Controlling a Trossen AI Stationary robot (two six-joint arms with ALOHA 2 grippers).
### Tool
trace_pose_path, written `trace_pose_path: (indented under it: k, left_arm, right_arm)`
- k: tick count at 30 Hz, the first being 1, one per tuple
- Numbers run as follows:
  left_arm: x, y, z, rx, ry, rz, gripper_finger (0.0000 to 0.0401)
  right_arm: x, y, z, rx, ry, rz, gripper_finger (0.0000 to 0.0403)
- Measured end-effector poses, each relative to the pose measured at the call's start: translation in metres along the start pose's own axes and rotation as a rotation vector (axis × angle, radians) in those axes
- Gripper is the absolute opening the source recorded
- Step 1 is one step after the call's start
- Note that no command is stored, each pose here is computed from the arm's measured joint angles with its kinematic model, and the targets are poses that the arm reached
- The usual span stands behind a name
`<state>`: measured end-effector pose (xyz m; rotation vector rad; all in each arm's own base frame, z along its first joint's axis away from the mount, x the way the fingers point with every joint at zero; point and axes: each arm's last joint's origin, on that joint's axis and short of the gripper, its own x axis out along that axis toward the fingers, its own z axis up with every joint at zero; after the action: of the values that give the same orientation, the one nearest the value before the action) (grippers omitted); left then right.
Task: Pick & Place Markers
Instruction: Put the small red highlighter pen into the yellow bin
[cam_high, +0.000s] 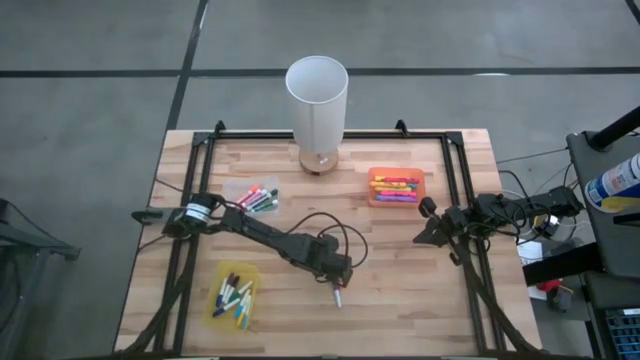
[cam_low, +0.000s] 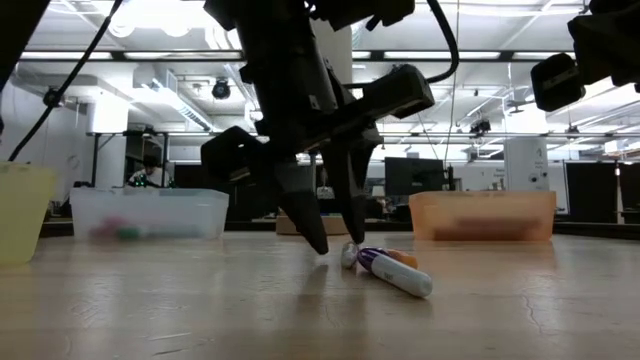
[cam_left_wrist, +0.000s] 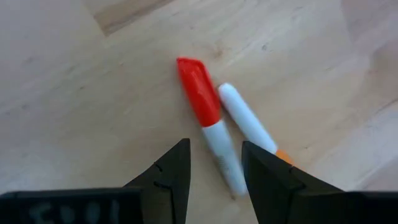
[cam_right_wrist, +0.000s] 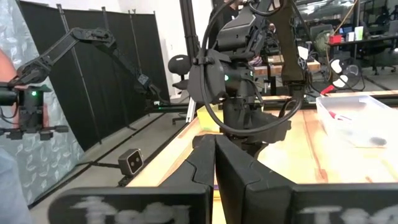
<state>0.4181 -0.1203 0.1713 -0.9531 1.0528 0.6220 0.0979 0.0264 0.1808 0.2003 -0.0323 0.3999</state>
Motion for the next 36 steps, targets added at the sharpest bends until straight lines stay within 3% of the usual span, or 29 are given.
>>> trace_pose_path:
  k: [10,16,27,36]
  left_arm:
    - [0.016,0.002,-0.002,0.02,0.038,0.034,0.0135]
    - [0.015,0.005,-0.005,0.137,0.055,0.064,0.013]
    - [0.01,0.008,-0.005,0.23,0.11,0.07,0.0017]
    - [-0.023,0.019,-0.008,0.254,0.158,0.166,0.0018]
  right_arm:
    - [0.0,0.0,0.0,0.0,0.0,0.0,0.0009]
    - [0.0,0.0,0.0,0.0,0.0,0.0,0.0009]
    - [0.0,0.0,0.0,0.0,0.0,0.0,0.0009]
    - [0.0,0.0,0.0,0.0,0.0,0.0,0.0009]
